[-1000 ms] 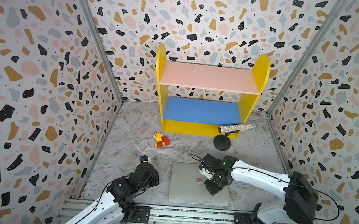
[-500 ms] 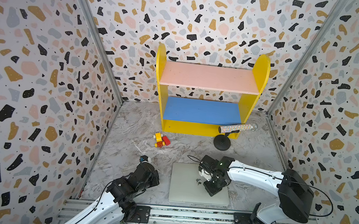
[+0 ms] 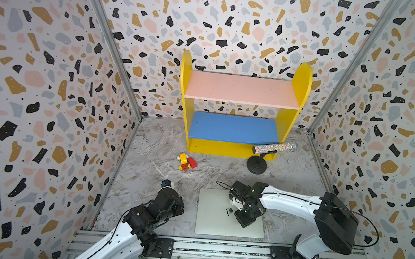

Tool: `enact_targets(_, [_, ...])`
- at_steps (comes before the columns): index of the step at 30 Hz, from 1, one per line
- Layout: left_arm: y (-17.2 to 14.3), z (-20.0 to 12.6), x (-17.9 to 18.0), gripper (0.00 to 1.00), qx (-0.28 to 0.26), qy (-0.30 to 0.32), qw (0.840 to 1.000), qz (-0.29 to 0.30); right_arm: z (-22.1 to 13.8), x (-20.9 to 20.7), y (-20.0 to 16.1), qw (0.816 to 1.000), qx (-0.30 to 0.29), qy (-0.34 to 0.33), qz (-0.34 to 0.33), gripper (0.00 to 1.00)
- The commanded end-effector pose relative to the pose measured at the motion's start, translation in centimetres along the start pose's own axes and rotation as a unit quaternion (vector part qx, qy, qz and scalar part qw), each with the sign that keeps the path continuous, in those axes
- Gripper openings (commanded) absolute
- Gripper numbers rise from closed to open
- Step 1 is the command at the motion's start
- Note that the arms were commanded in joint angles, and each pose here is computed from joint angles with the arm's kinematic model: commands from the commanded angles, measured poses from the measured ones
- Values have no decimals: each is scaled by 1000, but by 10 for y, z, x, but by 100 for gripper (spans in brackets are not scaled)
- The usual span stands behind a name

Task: Close the laptop lid and set it aside
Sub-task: Close the lid of the laptop.

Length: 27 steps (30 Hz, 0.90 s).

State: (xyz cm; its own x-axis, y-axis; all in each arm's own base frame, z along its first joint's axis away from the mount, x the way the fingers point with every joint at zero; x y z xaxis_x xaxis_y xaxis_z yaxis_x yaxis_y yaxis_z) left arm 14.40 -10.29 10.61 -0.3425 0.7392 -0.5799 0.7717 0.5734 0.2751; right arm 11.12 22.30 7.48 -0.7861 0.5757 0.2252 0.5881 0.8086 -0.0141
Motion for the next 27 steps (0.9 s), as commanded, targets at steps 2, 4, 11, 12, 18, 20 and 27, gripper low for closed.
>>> enact_targets(2, [6,-6,-10,0,-11,-18,1000,6,-8,-1,-2,1000,-12,-13,-1,0])
enact_targets(4, [5,-6,-10,0,-9,-20,1000,8,-16,-1,-3,999,-24,-21,0,0])
enact_targets(11, [4,-5,-14,0,0,-28,1000,14,-49,-11,-7,993,-89,-78,11,0])
enact_targets(12, [3,-5,-15,0,2,-30,999,15,-54,-13,-8,991,-102,-83,15,0])
enact_targets(18, [1,-2,-18,5,11,-35,999,19,-73,-25,-21,982,-153,-102,54,24])
enact_targets(20, [0,-1,-18,11,16,-36,999,19,-76,-32,-28,978,-167,-103,76,36])
enact_targets(27, [-5,2,-21,32,32,-48,998,22,-82,-47,-49,959,-222,-93,149,82])
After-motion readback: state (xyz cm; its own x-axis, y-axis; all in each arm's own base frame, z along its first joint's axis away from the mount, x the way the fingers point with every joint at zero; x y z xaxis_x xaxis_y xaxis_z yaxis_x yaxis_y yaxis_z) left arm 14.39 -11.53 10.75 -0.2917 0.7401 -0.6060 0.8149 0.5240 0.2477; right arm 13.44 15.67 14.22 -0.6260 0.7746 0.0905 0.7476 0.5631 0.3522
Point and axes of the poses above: each gripper's point midway between its finger pads, its own z axis out along the fingers, its own x axis along the line the jaws close on, y = z × x, the point moved 4 cm from there along -z, back along the fingers, and after that the axes turned 15 degrees about -z, right-handed, at the moved point
